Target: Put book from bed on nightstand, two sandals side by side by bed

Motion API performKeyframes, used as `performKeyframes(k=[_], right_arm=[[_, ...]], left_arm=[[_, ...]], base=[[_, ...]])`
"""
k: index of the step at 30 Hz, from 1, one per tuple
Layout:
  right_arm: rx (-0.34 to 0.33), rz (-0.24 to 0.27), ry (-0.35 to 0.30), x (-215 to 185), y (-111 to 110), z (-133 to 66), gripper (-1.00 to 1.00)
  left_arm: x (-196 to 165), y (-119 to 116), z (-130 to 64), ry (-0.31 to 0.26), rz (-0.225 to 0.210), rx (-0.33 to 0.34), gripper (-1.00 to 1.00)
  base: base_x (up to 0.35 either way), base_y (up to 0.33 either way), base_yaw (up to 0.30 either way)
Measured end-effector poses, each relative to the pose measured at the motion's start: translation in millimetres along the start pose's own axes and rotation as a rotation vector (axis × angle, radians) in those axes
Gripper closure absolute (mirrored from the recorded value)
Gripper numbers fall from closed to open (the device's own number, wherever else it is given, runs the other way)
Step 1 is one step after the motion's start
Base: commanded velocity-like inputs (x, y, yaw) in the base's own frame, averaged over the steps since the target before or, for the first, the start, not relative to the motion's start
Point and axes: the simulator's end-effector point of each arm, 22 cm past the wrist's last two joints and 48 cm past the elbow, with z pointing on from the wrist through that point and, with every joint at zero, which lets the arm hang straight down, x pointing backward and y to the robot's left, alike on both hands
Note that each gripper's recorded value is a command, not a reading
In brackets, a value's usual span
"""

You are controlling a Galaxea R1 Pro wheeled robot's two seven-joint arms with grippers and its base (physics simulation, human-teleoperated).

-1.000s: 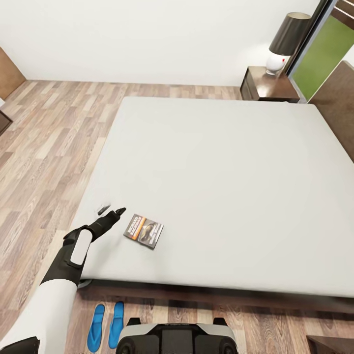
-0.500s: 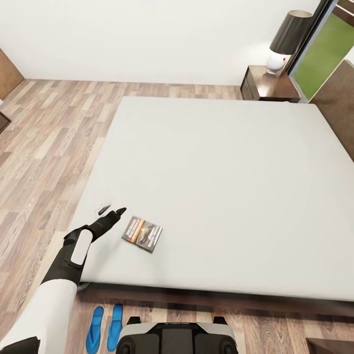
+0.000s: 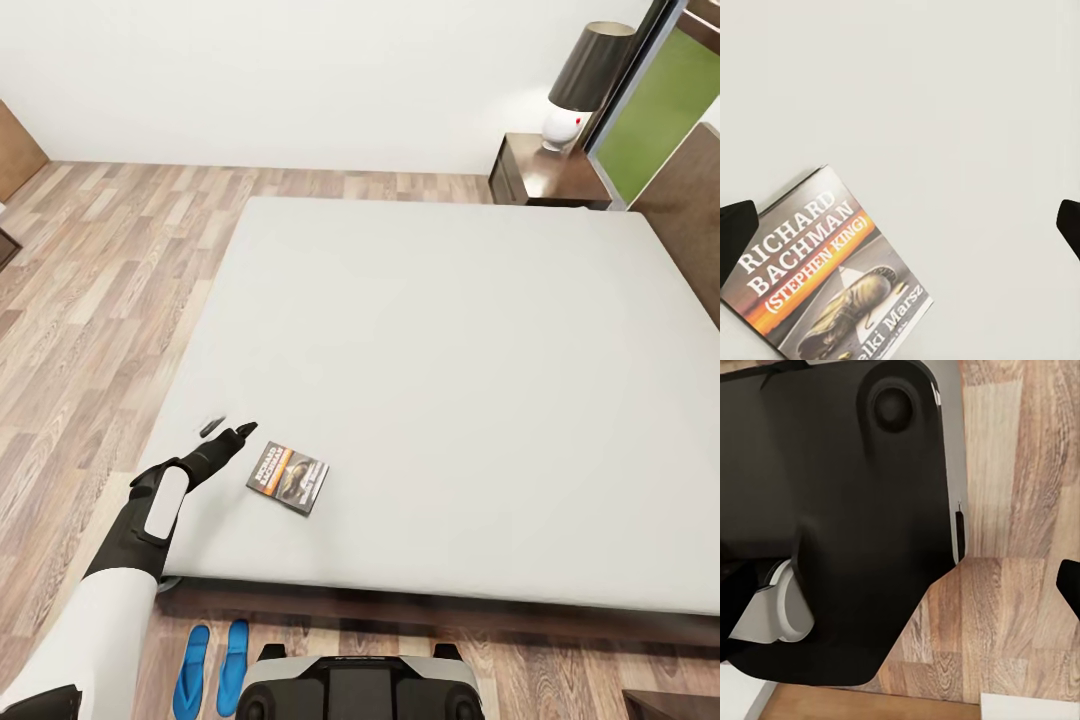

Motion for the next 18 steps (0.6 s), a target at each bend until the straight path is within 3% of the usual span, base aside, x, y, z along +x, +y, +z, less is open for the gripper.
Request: performKeyframes(k=[18], right_arm=[[0.001,0.0,0.0,-2.7,-0.6,2.8,-1.0]], left_arm=[[-2.1,2.8,3.3,-0.004,0.001,-0.004,-1.0]], base=[[0.0,0.0,0.0]])
